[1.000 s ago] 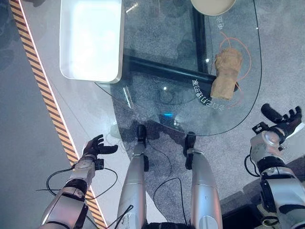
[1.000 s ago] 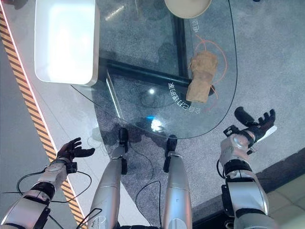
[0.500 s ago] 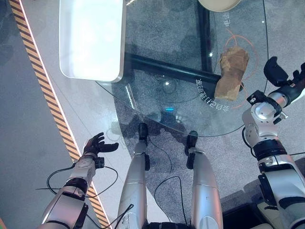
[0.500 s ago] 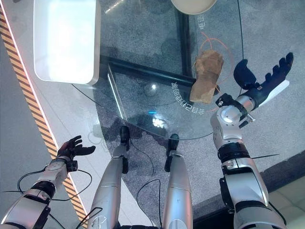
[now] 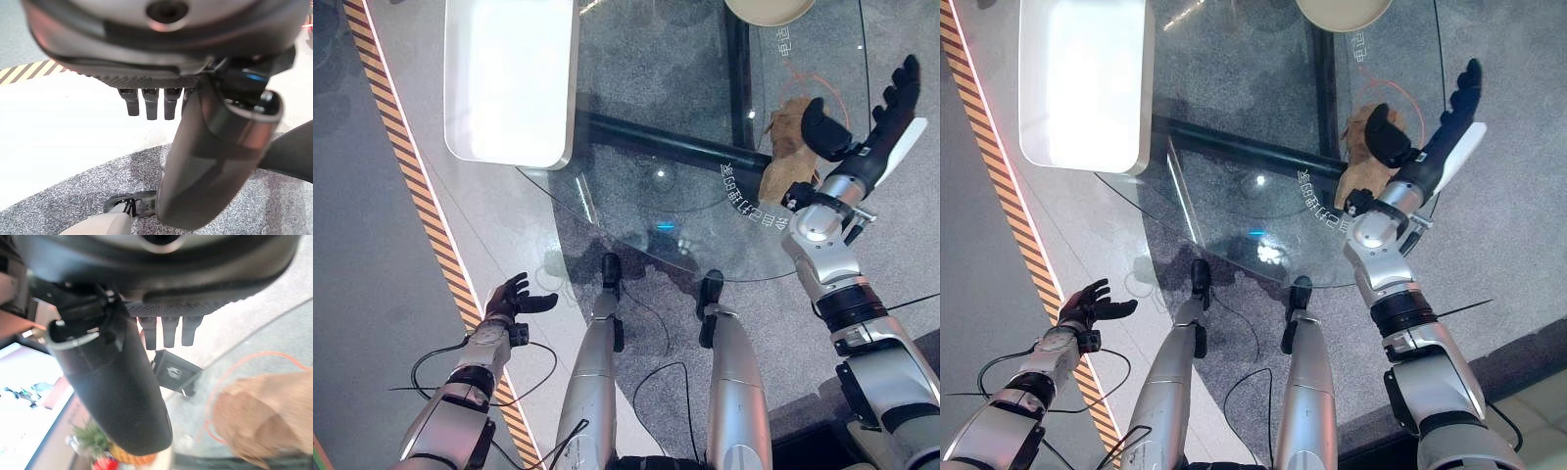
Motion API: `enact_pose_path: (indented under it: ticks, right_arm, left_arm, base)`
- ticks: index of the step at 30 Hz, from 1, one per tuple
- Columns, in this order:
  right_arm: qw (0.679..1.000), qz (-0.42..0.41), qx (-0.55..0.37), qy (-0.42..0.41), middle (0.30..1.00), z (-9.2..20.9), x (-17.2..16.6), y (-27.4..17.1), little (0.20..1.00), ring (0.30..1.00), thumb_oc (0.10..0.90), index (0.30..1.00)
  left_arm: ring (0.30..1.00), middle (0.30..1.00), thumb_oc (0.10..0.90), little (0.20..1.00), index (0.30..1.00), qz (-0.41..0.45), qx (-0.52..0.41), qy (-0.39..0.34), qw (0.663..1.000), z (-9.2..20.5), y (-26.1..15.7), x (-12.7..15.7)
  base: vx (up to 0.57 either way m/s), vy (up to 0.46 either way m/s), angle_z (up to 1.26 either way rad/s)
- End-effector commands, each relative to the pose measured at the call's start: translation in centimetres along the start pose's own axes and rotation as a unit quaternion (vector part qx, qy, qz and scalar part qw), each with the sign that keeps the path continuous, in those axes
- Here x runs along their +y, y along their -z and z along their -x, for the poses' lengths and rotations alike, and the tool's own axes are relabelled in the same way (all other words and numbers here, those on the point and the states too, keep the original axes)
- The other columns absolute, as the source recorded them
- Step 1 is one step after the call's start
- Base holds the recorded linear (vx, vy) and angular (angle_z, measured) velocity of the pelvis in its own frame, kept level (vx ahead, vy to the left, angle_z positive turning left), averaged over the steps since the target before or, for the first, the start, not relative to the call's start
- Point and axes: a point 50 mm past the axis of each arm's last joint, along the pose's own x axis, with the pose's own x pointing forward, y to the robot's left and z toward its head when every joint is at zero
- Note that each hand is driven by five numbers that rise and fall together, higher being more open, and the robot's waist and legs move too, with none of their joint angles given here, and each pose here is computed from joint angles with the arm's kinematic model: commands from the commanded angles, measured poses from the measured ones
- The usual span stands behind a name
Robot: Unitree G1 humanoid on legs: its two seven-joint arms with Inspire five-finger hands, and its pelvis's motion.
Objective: Wipe the table with a cloth and put it in the basket.
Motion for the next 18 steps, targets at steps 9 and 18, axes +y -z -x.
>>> enact_pose_path:
  ticks: [9,18]
  right_arm:
    - [1.000,0.019,-0.002,0.007,0.900,-0.5,0.4,-0.4,0.900,0.900,0.800,0.900]
    - [0.996,0.056,0.069,0.026,0.900,0.2,0.3,2.4,0.900,0.900,0.800,0.900]
  left_arm:
    - [0.900,0.900,0.800,0.900,0.900,-0.002,0.020,-0.017,1.000,0.6,2.6,0.1]
    - [0.900,0.900,0.800,0.900,0.900,-0.003,0.022,-0.008,1.000,0.6,2.8,-0.9]
  base:
    - [0.00,0.000,0.00]
    - [0.00,0.000,0.00]
